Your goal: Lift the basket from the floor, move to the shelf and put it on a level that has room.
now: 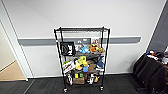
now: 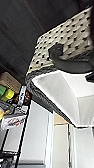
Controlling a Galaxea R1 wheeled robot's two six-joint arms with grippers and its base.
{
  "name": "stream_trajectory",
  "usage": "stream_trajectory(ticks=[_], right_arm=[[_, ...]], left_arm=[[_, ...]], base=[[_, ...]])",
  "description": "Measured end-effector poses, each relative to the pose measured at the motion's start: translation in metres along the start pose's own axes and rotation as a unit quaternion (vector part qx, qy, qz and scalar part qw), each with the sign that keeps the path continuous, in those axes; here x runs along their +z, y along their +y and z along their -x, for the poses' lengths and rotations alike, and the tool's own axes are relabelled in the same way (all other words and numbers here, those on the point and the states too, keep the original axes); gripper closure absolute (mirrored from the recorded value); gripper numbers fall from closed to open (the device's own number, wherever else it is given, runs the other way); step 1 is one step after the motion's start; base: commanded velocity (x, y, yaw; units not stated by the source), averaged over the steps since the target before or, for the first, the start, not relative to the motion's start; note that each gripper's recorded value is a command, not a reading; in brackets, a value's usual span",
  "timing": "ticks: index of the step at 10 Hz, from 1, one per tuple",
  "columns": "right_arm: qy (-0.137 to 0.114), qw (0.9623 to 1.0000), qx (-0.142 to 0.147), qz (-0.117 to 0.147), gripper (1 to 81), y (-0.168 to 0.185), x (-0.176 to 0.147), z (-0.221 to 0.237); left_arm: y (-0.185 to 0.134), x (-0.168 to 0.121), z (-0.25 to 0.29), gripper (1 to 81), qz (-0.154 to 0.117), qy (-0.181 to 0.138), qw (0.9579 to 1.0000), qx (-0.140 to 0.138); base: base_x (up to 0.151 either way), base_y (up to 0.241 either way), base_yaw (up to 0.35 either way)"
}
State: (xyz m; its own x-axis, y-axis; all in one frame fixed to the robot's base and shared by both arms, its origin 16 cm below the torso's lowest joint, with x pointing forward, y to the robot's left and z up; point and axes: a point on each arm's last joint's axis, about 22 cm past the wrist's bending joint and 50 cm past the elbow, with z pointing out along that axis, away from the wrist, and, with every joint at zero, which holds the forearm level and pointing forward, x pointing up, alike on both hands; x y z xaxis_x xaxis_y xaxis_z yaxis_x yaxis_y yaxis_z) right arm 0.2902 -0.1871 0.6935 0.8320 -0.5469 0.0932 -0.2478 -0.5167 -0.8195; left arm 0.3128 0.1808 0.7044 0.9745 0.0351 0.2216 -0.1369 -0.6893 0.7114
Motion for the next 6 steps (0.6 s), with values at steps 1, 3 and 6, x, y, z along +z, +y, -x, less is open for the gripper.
stream_trajectory(ticks=[1, 3, 6], right_arm=[[-0.002, 1.0000, -0.001, -0.003, 81.1, -0.002, 0.001, 0.003], [-0.004, 1.0000, 0.001, 0.002, 81.1, 0.004, -0.003, 0.006], [-0.013, 0.9999, 0.003, 0.004, 81.1, 0.009, -0.005, 0.019]], left_arm=[[-0.002, -0.002, 0.002, 81.1, -0.001, 0.004, 1.0000, -0.002], [-0.006, -0.001, 0.016, 81.1, 0.003, 0.027, 0.9995, -0.018], [-0.011, -0.003, 0.043, 81.1, 0.005, 0.039, 0.9984, -0.041]], base=[[0.000, 0.000, 0.000], [0.000, 0.000, 0.000], [0.000, 0.000, 0.000]])
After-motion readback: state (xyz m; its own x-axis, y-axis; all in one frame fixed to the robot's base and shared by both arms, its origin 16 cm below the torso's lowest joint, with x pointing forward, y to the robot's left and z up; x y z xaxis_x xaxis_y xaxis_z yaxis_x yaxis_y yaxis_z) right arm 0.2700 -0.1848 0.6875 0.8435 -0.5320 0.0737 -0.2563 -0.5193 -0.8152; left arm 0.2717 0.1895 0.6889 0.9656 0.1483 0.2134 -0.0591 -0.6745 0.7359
